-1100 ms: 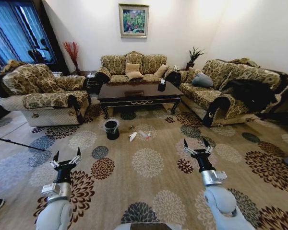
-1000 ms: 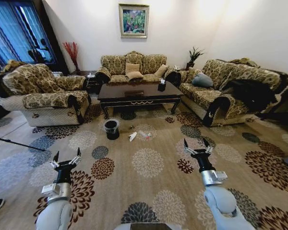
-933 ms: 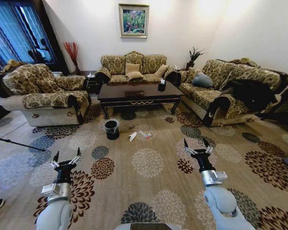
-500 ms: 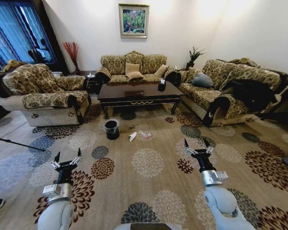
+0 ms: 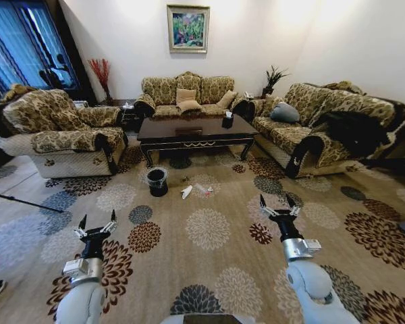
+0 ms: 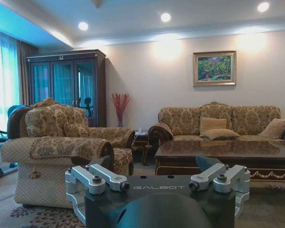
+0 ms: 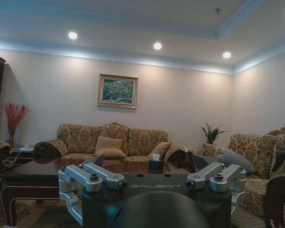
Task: Move to the front of the table and pick up the trash from the floor, then place it into the trash bin.
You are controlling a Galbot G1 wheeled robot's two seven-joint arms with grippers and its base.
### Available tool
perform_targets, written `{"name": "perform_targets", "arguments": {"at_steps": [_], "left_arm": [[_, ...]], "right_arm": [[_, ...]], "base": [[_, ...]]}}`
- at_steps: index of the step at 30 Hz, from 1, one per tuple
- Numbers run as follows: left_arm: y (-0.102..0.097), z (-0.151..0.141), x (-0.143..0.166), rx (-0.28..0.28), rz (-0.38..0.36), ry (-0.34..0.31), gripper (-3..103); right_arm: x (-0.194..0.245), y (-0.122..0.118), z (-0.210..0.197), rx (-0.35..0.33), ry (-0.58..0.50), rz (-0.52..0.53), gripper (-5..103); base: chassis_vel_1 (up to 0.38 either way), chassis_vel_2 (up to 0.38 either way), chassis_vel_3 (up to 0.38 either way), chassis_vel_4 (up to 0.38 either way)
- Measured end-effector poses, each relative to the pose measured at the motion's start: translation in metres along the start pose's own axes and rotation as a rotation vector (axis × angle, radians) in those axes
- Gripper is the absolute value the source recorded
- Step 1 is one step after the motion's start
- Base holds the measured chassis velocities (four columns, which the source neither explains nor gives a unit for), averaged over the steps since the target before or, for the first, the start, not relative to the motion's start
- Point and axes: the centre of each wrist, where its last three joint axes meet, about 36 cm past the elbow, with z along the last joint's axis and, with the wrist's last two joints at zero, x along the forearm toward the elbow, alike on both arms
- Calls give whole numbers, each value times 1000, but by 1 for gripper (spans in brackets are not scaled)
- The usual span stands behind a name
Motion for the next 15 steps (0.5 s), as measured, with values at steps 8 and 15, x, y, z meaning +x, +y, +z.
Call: {"name": "perform_targets", "arguments": {"at_steps": [8,15], "left_arm": [[1,1,0,-1,-1,1,100],[1,1,-1,-4,1,3,100]], "right_arm": [[-2,0,4,1,6,1,100],[-5,-4,5,17,7,-8,100]], "base": [[0,0,0,0],[0,0,0,0]]}}
